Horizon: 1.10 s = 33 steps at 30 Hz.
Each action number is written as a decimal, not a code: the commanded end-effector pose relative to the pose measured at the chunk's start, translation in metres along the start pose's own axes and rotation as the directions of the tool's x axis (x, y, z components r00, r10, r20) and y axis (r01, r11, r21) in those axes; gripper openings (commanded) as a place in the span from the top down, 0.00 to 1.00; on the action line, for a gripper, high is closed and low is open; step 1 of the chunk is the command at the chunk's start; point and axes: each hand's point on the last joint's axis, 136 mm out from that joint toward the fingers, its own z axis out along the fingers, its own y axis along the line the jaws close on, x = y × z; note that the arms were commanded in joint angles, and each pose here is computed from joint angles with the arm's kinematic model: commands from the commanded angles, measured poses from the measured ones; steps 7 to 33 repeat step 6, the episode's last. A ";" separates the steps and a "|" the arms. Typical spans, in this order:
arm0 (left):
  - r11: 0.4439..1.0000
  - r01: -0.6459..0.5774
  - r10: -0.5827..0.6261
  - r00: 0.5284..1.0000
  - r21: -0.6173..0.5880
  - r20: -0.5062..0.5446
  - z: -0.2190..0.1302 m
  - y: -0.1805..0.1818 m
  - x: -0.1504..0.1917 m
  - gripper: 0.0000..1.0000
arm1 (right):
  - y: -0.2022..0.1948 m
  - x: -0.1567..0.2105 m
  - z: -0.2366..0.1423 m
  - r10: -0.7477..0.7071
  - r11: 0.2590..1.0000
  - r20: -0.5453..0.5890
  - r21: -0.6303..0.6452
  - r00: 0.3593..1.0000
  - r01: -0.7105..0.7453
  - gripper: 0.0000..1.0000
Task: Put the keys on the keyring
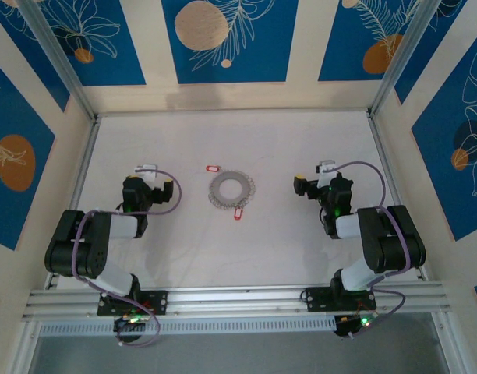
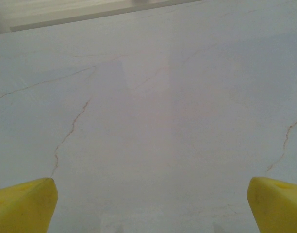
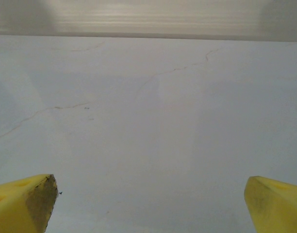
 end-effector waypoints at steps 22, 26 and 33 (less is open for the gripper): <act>1.000 0.001 -0.001 1.000 0.023 0.027 0.000 -0.002 -0.007 0.00 | -0.005 -0.003 0.000 0.026 0.999 -0.002 0.023 1.000 -0.026 0.01; 1.000 0.001 -0.001 1.000 0.023 0.027 0.000 -0.002 -0.007 0.00 | -0.005 -0.003 0.000 0.026 0.999 -0.002 0.023 1.000 -0.026 0.01; 1.000 0.001 -0.001 1.000 0.023 0.027 0.000 -0.002 -0.007 0.00 | -0.005 -0.003 0.000 0.026 0.999 -0.002 0.023 1.000 -0.026 0.01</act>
